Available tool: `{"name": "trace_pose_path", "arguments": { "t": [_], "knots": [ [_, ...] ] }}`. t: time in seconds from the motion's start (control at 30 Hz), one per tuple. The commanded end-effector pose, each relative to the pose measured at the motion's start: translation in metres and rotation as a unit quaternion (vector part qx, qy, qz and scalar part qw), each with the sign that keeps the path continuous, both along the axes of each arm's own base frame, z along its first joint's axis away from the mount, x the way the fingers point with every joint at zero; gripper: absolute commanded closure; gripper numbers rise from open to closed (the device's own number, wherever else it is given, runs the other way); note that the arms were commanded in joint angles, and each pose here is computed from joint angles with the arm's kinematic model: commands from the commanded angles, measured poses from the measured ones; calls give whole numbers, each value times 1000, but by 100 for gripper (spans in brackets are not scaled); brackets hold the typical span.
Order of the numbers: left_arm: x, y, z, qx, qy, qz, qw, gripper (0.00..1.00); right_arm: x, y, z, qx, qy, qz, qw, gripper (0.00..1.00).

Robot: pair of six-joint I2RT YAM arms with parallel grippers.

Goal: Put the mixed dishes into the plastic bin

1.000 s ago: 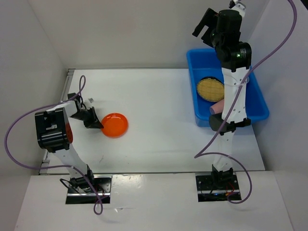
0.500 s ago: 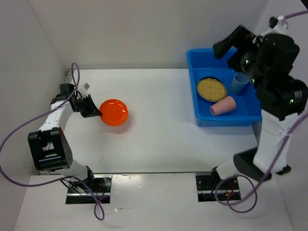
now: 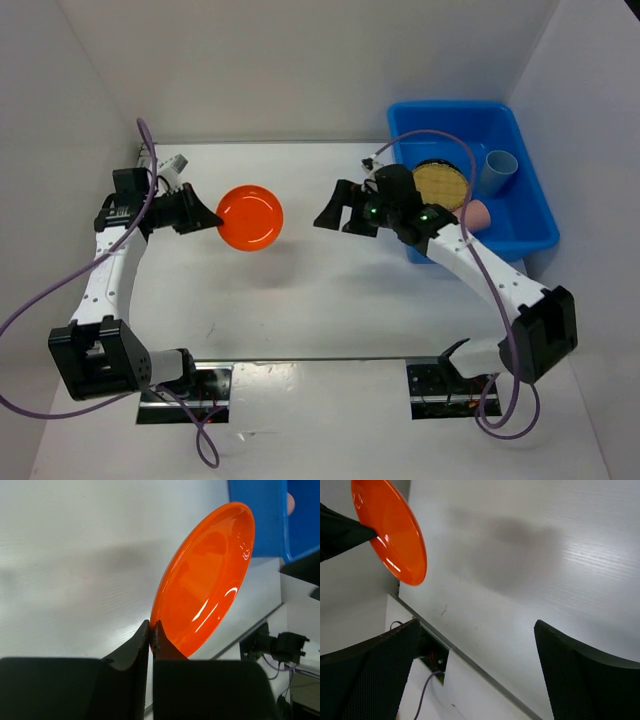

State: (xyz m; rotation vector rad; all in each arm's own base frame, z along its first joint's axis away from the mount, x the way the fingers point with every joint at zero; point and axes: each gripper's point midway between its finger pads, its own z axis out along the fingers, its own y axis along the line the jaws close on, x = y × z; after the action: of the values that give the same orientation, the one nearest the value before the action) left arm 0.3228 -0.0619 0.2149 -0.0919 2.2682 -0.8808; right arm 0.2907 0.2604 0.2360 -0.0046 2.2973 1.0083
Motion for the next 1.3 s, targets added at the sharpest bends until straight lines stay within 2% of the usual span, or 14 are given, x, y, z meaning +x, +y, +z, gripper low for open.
{"name": "trace_pose_path", "arguments": {
  "t": [0.0, 0.5, 0.6, 0.63, 0.7, 0.73, 0.83, 0.93, 0.97, 1.0, 1.07, 1.1, 1.13, 1.27],
  "knots": [
    [-12, -19, 22, -33, -18, -40, 999, 100, 19, 50, 41, 67, -94, 39, 993, 1],
    [-32, -41, 26, -70, -7, -78, 994, 100, 26, 130, 32, 95, -107, 114, 983, 4],
    [-35, -44, 24, -75, -2, -86, 993, 100, 23, 143, 26, 97, -103, 130, 981, 21],
    [-37, -46, 21, -79, 3, -88, 993, 100, 21, 149, 28, 99, -103, 135, 980, 36],
    [-38, -47, 20, -86, 5, -89, 992, 100, 18, 155, 25, 99, -99, 144, 980, 50],
    [-39, -47, 17, -87, 9, -89, 992, 100, 20, 157, 23, 98, -98, 144, 980, 66],
    [-38, -49, 18, -96, 12, -92, 991, 100, 18, 161, 17, 95, -93, 149, 980, 90],
    [-36, -50, 16, -102, 13, -94, 990, 98, 17, 161, 15, 92, -89, 149, 981, 99],
    [-34, -50, 14, -105, 11, -91, 990, 95, 18, 159, 12, 87, -85, 144, 982, 99],
    [-35, -51, 9, -112, 17, -91, 989, 79, 17, 158, 10, 84, -81, 144, 983, 99],
    [-33, -53, 6, -120, 12, -97, 988, 68, 16, 158, 8, 81, -77, 144, 983, 99],
    [-32, -54, 9, -126, 11, -98, 987, 54, 16, 158, 8, 81, -77, 144, 983, 99],
    [-32, -56, 7, -135, 11, -107, 985, 26, 16, 155, 4, 72, -74, 142, 985, 99],
    [-33, -58, 29, -145, -15, -108, 983, 7, 27, 142, -4, 56, -67, 115, 989, 99]
  ]
}}
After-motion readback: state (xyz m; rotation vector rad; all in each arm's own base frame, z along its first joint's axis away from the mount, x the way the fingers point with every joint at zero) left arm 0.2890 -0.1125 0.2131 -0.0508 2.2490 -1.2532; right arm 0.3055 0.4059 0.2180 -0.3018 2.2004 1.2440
